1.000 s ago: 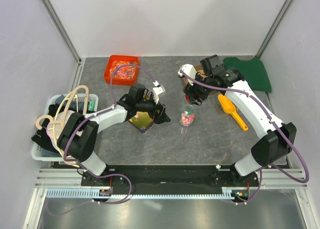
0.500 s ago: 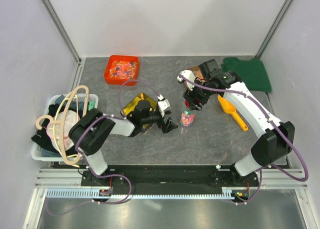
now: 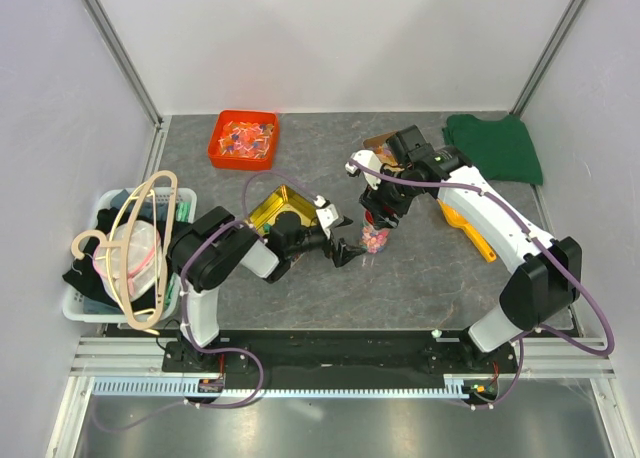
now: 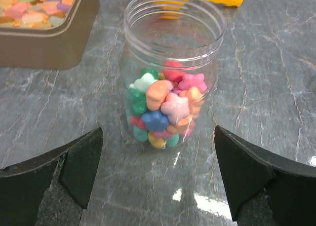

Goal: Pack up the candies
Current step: Close the bottle lid on the packing bottle.

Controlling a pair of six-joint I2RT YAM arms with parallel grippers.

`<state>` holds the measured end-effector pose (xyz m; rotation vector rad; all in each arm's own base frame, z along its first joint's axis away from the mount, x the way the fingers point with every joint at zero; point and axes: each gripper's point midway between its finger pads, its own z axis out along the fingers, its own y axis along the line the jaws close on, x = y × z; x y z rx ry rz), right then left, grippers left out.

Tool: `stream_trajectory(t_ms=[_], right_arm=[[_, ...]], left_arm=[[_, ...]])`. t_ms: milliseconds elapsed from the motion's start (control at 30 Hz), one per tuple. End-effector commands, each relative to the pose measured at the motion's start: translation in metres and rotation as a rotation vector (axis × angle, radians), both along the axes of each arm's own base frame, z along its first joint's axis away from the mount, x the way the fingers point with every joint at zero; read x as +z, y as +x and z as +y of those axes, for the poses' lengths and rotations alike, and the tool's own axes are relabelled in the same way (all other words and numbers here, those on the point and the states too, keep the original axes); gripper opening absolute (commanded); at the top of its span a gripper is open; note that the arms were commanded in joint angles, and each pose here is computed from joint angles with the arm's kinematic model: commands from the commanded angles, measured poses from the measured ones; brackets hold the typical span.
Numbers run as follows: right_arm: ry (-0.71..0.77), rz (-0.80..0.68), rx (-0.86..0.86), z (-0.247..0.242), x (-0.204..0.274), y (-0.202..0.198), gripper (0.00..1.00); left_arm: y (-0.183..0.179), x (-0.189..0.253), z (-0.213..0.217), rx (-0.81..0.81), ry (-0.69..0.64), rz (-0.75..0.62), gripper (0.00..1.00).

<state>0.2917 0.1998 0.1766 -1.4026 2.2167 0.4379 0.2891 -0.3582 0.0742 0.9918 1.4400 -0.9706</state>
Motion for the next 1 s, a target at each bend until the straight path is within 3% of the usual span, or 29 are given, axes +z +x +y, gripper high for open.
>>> stream_trajectory(t_ms=[0, 200, 967], right_arm=[[0.016, -0.007, -0.001, 0.004, 0.001, 0.003, 0.47], [0.008, -0.024, -0.012, 0.002, 0.004, 0.005, 0.47], [-0.041, -0.032, -0.035, -0.011, -0.008, 0.003, 0.47]], left_arm=[[-0.007, 0.027, -0.016, -0.032, -0.104, -0.082, 0.99], [-0.018, 0.025, -0.021, -0.053, -0.088, -0.143, 0.99], [-0.017, 0.027, -0.049, 0.019, -0.18, -0.154, 0.99]])
